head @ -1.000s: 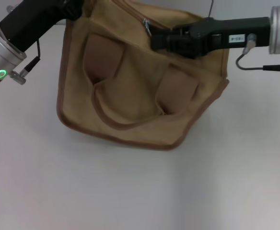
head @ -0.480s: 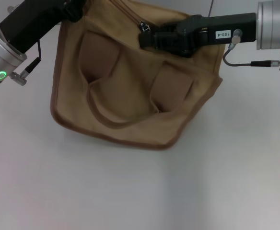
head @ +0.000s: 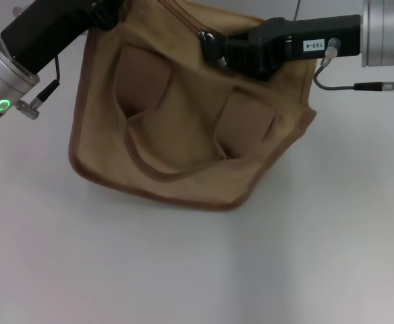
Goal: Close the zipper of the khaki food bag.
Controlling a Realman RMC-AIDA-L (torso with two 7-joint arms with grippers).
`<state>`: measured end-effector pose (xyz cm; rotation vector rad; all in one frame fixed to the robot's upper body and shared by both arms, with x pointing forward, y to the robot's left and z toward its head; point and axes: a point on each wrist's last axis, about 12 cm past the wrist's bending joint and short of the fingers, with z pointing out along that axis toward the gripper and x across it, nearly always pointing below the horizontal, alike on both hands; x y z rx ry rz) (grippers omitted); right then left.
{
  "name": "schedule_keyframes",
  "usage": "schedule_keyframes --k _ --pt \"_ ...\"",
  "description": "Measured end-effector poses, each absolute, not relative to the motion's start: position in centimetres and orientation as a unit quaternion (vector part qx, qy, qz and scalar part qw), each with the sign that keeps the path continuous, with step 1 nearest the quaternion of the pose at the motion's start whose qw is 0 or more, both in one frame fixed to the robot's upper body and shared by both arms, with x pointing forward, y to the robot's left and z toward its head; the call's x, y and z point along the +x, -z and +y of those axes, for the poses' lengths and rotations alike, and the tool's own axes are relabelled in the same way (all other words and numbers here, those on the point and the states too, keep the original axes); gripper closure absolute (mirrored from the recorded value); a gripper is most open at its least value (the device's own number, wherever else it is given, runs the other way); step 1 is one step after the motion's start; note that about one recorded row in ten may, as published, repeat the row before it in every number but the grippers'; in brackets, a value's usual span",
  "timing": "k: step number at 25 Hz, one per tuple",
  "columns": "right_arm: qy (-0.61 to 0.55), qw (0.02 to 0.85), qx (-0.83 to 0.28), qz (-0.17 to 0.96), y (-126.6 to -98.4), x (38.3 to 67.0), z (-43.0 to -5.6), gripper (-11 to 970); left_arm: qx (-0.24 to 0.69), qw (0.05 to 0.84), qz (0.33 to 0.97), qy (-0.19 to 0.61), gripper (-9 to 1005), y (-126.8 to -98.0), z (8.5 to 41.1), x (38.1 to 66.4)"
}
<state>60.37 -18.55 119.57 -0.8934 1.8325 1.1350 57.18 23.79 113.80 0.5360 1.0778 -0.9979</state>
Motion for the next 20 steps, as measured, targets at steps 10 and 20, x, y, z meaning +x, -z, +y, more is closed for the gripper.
schedule_keyframes --k 10,20 --pt "-0.411 0.368 -0.319 0.770 -118.8 60.2 -20.4 949 0.225 0.711 0.495 0.446 953 -113.7 24.1 57.5" --pt "-0.360 0.402 -0.257 0.802 -119.9 57.5 -28.2 951 0.167 0.721 0.512 0.436 952 -113.6 25.5 58.1"
